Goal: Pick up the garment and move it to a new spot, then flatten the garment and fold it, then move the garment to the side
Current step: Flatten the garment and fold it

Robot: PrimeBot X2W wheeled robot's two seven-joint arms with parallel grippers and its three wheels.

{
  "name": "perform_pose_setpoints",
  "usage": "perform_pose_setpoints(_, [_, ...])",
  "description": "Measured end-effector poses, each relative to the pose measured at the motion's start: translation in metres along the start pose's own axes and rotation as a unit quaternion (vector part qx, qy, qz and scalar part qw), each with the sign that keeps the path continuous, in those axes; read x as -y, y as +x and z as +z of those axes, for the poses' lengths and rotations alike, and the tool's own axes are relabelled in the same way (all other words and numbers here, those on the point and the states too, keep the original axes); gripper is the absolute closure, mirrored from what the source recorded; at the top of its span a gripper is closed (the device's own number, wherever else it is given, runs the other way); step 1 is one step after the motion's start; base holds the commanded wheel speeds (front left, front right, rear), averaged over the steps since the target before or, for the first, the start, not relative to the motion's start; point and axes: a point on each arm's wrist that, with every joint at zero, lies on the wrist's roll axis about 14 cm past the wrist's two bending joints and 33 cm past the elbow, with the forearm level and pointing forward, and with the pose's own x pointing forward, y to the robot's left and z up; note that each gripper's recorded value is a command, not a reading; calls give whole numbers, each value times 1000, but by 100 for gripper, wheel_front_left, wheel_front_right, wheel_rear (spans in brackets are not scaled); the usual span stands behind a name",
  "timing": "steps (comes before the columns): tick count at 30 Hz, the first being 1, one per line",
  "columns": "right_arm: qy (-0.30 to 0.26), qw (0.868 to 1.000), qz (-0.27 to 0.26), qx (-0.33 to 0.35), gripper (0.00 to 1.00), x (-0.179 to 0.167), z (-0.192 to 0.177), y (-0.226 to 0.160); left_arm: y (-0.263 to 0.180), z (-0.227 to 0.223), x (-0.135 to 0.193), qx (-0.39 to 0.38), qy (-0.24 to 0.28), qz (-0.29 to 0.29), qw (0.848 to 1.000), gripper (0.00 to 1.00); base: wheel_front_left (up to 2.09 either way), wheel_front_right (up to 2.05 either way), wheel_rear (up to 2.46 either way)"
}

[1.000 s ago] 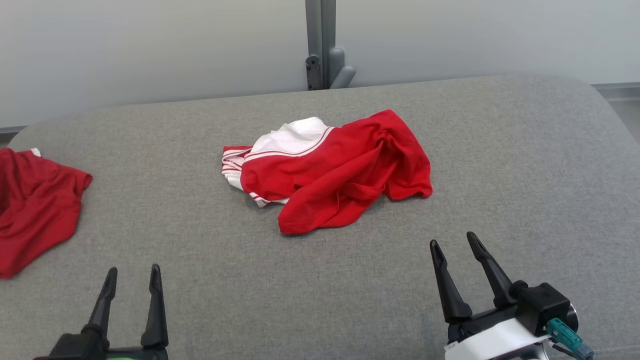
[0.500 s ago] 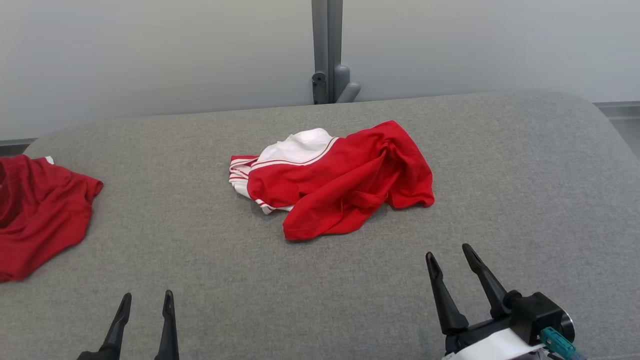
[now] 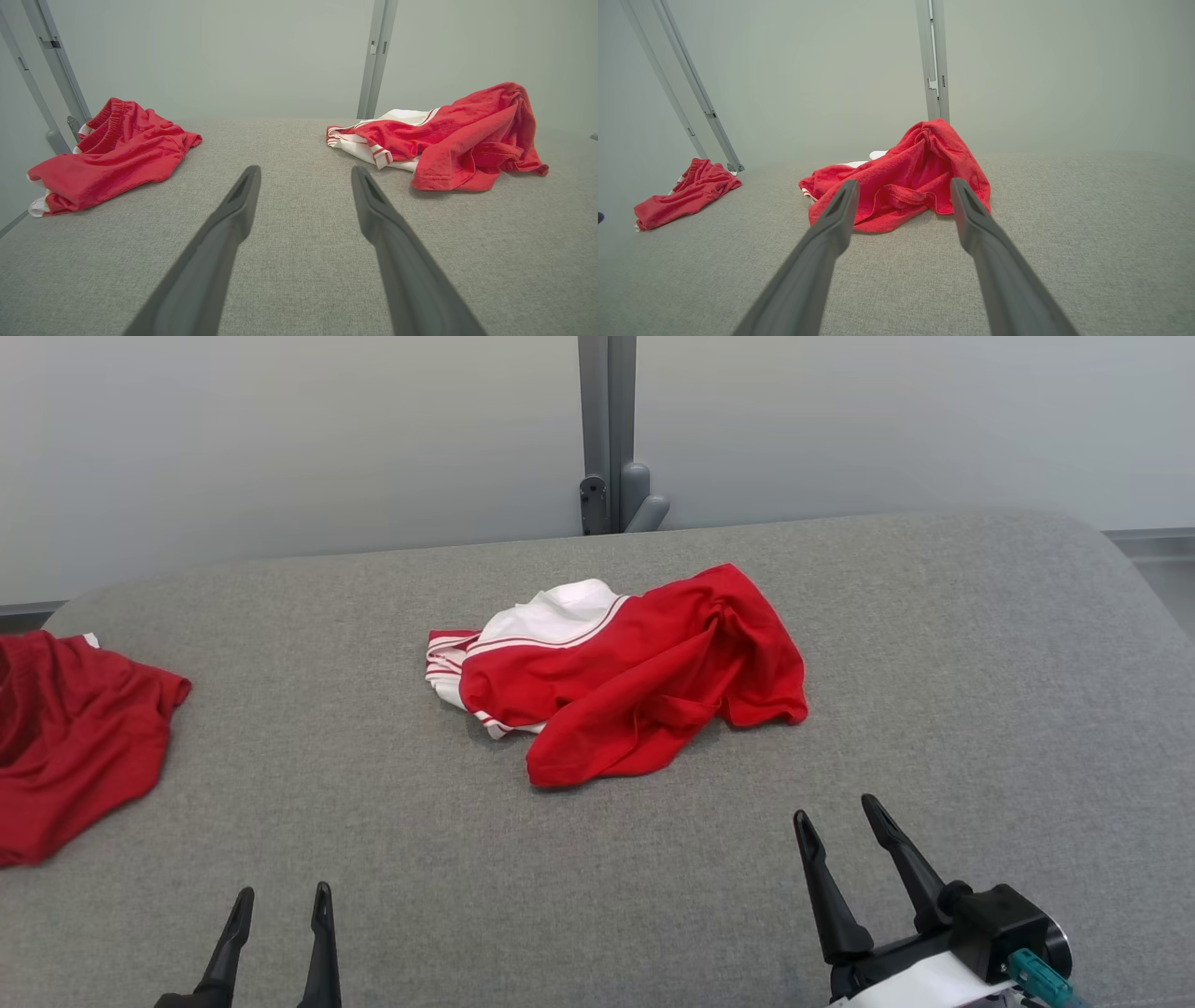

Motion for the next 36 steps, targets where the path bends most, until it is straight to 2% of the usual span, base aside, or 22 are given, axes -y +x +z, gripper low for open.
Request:
perform_pose_setpoints(29, [5, 1000, 1, -6, 0, -2, -4, -2, 4, 4, 5, 7, 3, -7, 1000, 0, 0, 0, 0])
perform_pose_setpoints(36, [3, 1000, -6, -13, 0, 3, -8, -1, 24, -34, 29, -56, -30, -51, 997, 0, 0, 0, 0])
